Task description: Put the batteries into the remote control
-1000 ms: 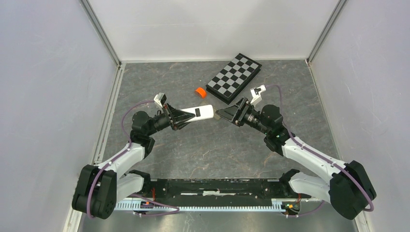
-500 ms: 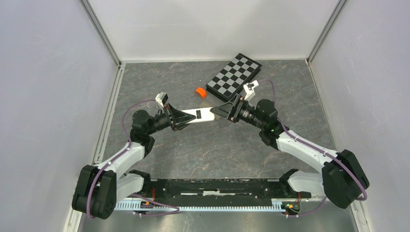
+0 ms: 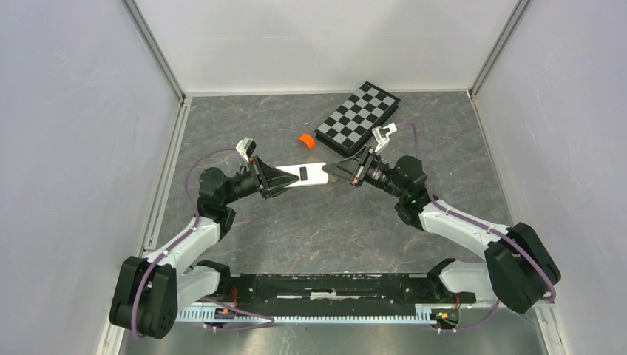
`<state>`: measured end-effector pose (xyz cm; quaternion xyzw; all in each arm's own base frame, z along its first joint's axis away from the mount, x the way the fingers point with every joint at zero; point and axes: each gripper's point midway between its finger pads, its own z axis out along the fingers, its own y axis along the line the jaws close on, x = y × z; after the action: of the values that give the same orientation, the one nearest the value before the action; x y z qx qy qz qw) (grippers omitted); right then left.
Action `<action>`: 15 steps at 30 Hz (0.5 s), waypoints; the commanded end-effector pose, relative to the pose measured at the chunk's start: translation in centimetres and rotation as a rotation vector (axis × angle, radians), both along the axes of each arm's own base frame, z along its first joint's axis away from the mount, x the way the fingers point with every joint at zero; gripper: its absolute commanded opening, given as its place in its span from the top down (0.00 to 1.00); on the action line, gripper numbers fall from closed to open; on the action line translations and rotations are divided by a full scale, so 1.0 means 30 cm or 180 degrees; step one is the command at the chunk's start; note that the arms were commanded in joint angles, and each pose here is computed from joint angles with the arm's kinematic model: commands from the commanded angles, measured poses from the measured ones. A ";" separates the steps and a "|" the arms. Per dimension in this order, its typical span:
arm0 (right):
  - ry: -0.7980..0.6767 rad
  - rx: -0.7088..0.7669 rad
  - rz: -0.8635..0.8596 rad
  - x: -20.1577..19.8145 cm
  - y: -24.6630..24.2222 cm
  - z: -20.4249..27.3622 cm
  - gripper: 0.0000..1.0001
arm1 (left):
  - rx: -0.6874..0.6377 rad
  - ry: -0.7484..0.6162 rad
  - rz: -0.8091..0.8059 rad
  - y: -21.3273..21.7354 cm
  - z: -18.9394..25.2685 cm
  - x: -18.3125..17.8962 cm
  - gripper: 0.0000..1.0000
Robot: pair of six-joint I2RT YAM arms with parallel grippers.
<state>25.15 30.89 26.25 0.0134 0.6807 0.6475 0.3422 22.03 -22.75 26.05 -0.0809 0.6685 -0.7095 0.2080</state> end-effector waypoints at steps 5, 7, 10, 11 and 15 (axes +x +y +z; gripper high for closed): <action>-0.0202 -0.0071 0.0381 -0.083 0.109 -0.038 0.75 | -0.0206 -0.0547 -0.0197 -0.016 0.152 -0.047 0.98; -0.0191 -0.0091 0.0442 -0.097 0.141 -0.049 0.75 | -0.0200 -0.0643 -0.0268 -0.030 0.155 -0.062 0.98; -0.0195 -0.0153 0.0470 -0.103 0.172 -0.064 0.78 | -0.0191 -0.0734 -0.0340 -0.038 0.152 -0.076 0.98; -0.0209 -0.0176 0.0460 -0.099 0.174 -0.065 0.79 | -0.0185 -0.0769 -0.0344 -0.037 0.151 -0.079 0.98; -0.0330 -0.0297 0.0369 -0.086 0.165 -0.063 0.79 | -0.0119 -0.0817 -0.0344 -0.038 0.136 -0.081 0.98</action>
<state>27.09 32.32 26.66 0.0252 0.6577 0.6417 0.3937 23.33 -22.40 26.34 -0.0879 0.6584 -0.7074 0.2416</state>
